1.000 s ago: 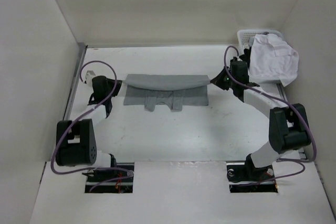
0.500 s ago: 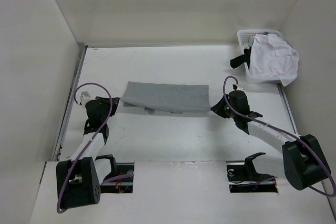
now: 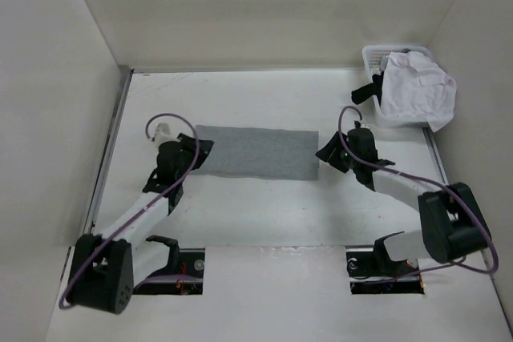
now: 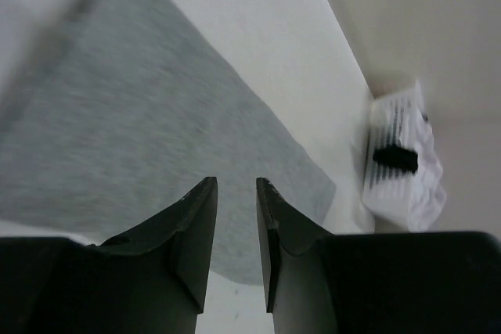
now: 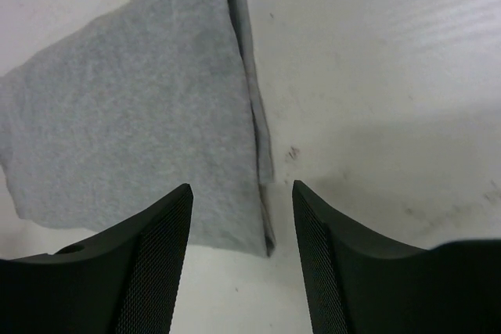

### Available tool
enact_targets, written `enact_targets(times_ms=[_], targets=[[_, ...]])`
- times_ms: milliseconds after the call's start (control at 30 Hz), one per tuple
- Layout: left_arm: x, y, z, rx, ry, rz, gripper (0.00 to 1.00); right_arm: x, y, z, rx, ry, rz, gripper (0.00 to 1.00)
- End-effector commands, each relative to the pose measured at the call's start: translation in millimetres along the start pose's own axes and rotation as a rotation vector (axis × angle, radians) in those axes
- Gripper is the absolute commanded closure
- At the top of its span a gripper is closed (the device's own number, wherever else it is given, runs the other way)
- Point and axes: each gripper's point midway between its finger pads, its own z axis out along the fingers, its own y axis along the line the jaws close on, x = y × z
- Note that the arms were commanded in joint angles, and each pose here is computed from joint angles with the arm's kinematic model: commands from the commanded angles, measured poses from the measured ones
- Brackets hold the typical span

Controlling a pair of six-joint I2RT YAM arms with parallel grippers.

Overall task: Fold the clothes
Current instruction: Fold the tank top

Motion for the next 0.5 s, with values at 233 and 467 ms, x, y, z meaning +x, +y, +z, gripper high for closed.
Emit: enact_targets(times_ms=[233, 467], targets=[[111.7, -82.7, 52.4, 0.174, 0.208, 0.191, 0.75, -3.2, 12.4, 48.0, -0.063, 0.065, 0.072, 0.47], [128.1, -66.4, 44.3, 0.171, 0.246, 0.231, 0.75, 13.5, 9.3, 53.8, -0.06, 0.118, 0.148, 0.54]])
